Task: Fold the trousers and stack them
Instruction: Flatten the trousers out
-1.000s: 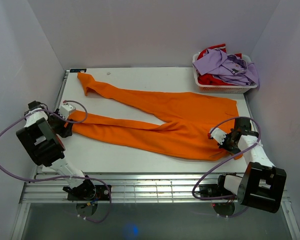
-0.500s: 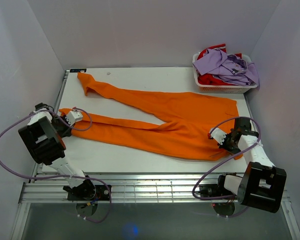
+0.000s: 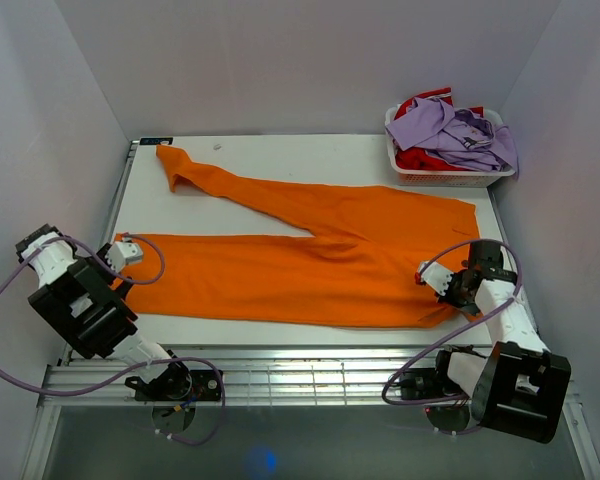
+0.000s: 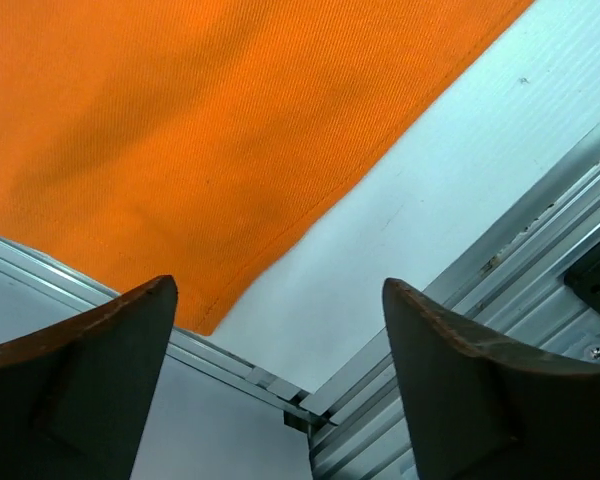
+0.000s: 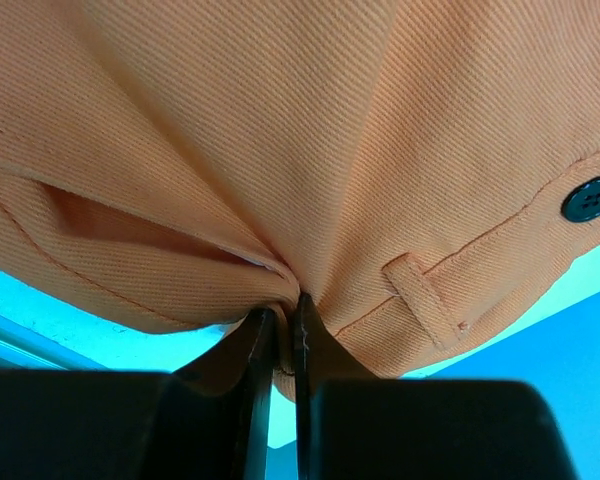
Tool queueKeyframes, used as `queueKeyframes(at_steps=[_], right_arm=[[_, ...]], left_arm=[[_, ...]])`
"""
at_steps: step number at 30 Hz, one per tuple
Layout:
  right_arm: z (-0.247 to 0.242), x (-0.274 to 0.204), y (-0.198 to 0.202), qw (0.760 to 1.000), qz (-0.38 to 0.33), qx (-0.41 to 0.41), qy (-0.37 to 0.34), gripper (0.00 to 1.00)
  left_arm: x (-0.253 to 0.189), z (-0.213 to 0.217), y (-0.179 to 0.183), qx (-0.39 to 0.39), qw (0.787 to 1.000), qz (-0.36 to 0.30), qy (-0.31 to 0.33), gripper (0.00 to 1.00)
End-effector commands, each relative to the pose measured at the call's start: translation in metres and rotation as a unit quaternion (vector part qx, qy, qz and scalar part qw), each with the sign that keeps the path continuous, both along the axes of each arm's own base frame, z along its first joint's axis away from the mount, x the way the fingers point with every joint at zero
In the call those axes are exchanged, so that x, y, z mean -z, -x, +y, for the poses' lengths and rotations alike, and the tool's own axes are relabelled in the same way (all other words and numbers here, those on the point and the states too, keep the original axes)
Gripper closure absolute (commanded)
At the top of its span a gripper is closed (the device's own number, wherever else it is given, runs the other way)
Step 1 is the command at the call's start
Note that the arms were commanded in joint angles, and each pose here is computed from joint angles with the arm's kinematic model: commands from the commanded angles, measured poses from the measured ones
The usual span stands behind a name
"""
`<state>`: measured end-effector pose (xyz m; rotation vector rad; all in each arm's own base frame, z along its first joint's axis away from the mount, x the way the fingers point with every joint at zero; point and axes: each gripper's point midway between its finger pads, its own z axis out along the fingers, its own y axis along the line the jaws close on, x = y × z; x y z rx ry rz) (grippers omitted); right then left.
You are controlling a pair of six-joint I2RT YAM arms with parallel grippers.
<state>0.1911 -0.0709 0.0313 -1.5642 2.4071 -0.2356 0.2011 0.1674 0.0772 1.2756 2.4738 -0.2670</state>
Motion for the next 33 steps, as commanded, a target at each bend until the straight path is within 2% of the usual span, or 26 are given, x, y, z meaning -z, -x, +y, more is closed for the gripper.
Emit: queueKeyframes(at_steps=[1,5,7,9,10,11,12,13,14,15,16,17,19,21,22,25,26,27,33], right_arm=[[-0.011,0.0,0.015,0.997,0.022,-0.061,0.049,0.92],[-0.01,0.001,0.027,0.992,0.017,-0.106,0.068,0.91],[-0.003,0.002,0.037,0.99,0.026,-0.125,0.056,0.82],[0.008,-0.013,0.025,0.99,-0.016,-0.135,0.033,0.46],[0.013,-0.019,0.024,0.99,-0.023,-0.134,0.021,0.34],[0.017,-0.027,0.02,0.99,-0.033,-0.134,0.009,0.01],[0.025,-0.047,0.007,0.989,-0.062,-0.13,-0.015,0.1],[0.03,-0.051,0.006,0.99,-0.053,-0.124,-0.035,0.1],[0.038,-0.059,0.0,0.989,-0.059,-0.124,-0.062,0.1],[0.04,-0.085,-0.014,0.988,-0.085,-0.109,-0.076,0.1],[0.045,-0.087,-0.015,0.988,-0.06,-0.098,-0.102,0.1],[0.054,-0.096,-0.021,0.985,-0.063,-0.094,-0.132,0.1],[0.06,-0.126,-0.041,0.981,-0.079,-0.058,-0.169,0.1],[0.065,-0.13,-0.063,0.974,-0.073,-0.022,-0.211,0.1],[0.065,-0.131,-0.077,0.97,-0.065,0.019,-0.234,0.08],[0.064,-0.123,-0.117,0.961,-0.071,0.07,-0.257,0.01],[0.059,-0.126,-0.129,0.957,-0.078,0.108,-0.258,0.0],[0.056,-0.127,-0.146,0.954,-0.097,0.117,-0.258,0.05],[0.037,-0.097,-0.194,0.94,-0.098,0.208,-0.25,0.23]], left_arm=[[-0.03,-0.002,-0.014,0.005,0.999,-0.048,0.0,0.02],[-0.054,0.002,-0.035,-0.016,0.996,-0.091,0.007,0.02],[-0.069,-0.002,-0.052,-0.026,0.991,-0.127,0.032,0.02],[-0.077,-0.011,-0.065,-0.045,0.986,-0.149,0.061,0.02],[-0.079,-0.009,-0.076,-0.056,0.984,-0.162,0.056,0.02],[-0.078,-0.016,-0.085,-0.06,0.983,-0.162,0.061,0.02],[-0.077,-0.017,-0.093,-0.085,0.981,-0.161,0.065,0.02],[-0.073,-0.029,-0.099,-0.08,0.982,-0.154,0.07,0.02],[-0.072,-0.034,-0.104,-0.112,0.98,-0.145,0.083,0.03],[-0.075,-0.033,-0.119,-0.122,0.976,-0.162,0.08,0.04],[-0.074,-0.043,-0.13,-0.127,0.974,-0.162,0.09,0.04],[-0.076,-0.046,-0.139,-0.141,0.971,-0.164,0.098,0.05],[-0.084,-0.046,-0.169,-0.2,0.955,-0.179,0.124,0.04],[-0.093,-0.047,-0.201,-0.227,0.941,-0.207,0.14,0.04],[-0.093,-0.053,-0.212,-0.265,0.93,-0.195,0.161,0.04],[-0.087,-0.059,-0.255,-0.298,0.914,-0.201,0.186,0.03],[-0.075,-0.057,-0.269,-0.305,0.914,-0.197,0.181,0.03],[-0.073,-0.058,-0.282,-0.301,0.913,-0.21,0.178,0.03],[-0.027,-0.08,-0.337,-0.251,0.932,-0.208,0.16,0.07]])
